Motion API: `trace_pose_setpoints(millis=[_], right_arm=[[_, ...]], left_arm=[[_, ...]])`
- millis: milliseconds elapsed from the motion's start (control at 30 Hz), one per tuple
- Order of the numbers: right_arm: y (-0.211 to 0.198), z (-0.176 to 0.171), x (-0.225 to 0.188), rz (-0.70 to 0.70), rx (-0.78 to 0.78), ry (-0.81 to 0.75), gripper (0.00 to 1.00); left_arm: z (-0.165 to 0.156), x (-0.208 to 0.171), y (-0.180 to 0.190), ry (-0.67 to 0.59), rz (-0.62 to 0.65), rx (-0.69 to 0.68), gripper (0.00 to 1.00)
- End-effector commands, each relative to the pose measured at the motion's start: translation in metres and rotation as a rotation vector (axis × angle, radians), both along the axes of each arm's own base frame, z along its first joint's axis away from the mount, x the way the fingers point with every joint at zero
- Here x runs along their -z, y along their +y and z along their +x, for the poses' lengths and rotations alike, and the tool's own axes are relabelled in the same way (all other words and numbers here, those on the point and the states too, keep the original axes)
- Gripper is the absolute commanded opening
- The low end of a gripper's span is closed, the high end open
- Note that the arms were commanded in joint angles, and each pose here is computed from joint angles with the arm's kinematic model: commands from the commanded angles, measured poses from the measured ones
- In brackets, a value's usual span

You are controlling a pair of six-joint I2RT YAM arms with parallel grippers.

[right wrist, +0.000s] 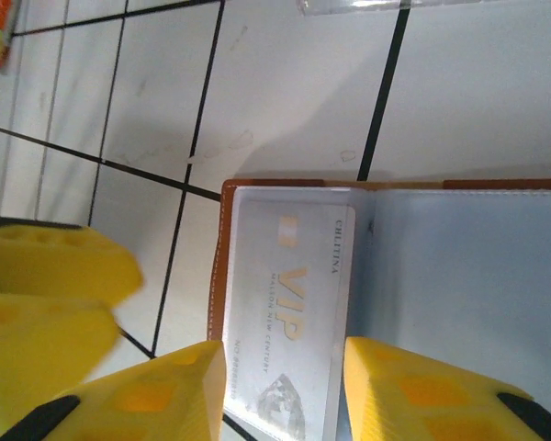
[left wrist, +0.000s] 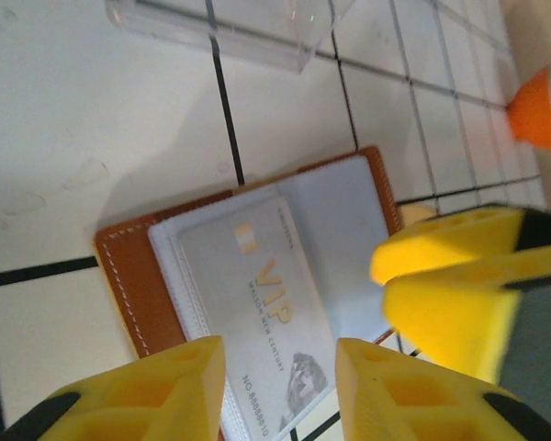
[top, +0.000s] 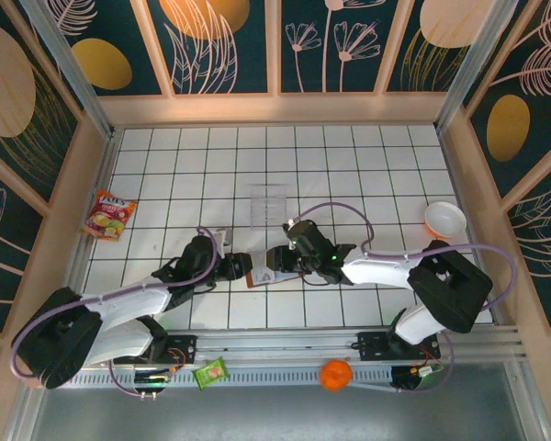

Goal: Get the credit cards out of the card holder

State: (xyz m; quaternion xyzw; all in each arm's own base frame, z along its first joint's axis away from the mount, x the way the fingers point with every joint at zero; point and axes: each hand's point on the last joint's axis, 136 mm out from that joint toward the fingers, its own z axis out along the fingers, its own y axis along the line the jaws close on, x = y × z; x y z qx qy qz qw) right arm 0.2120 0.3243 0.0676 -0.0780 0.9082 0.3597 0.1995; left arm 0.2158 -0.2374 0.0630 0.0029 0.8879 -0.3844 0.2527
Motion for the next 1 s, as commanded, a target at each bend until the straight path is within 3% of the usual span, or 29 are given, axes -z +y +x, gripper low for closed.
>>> trace_pose_setpoints(millis=[0, 267, 467, 800, 967], right_arm=[[0.0, 0.0, -0.006, 0.038, -0.008, 0.011, 0.35], [-0.052, 0.027, 0.025, -0.186, 0.117, -0.025, 0.32], [-0.063, 0.014, 0.052, -0.267, 0.127, 0.023, 0.31], [-0.07, -0.016, 0.063, -0.293, 0.14, 0.068, 0.31], [-0.064, -0.003, 0.041, -0.269, 0.144, -0.014, 0.39]], left_arm=[[0.01, 0.006, -0.005, -0.001, 0.06, -0.016, 0.3], [0.011, 0.009, -0.003, -0.008, 0.082, -0.023, 0.37], [0.013, 0.009, -0.006, -0.012, 0.082, -0.016, 0.38], [0.014, 0.009, -0.008, -0.016, 0.081, -0.005, 0.38], [0.013, -0.002, -0.014, -0.036, 0.044, 0.022, 0.38]])
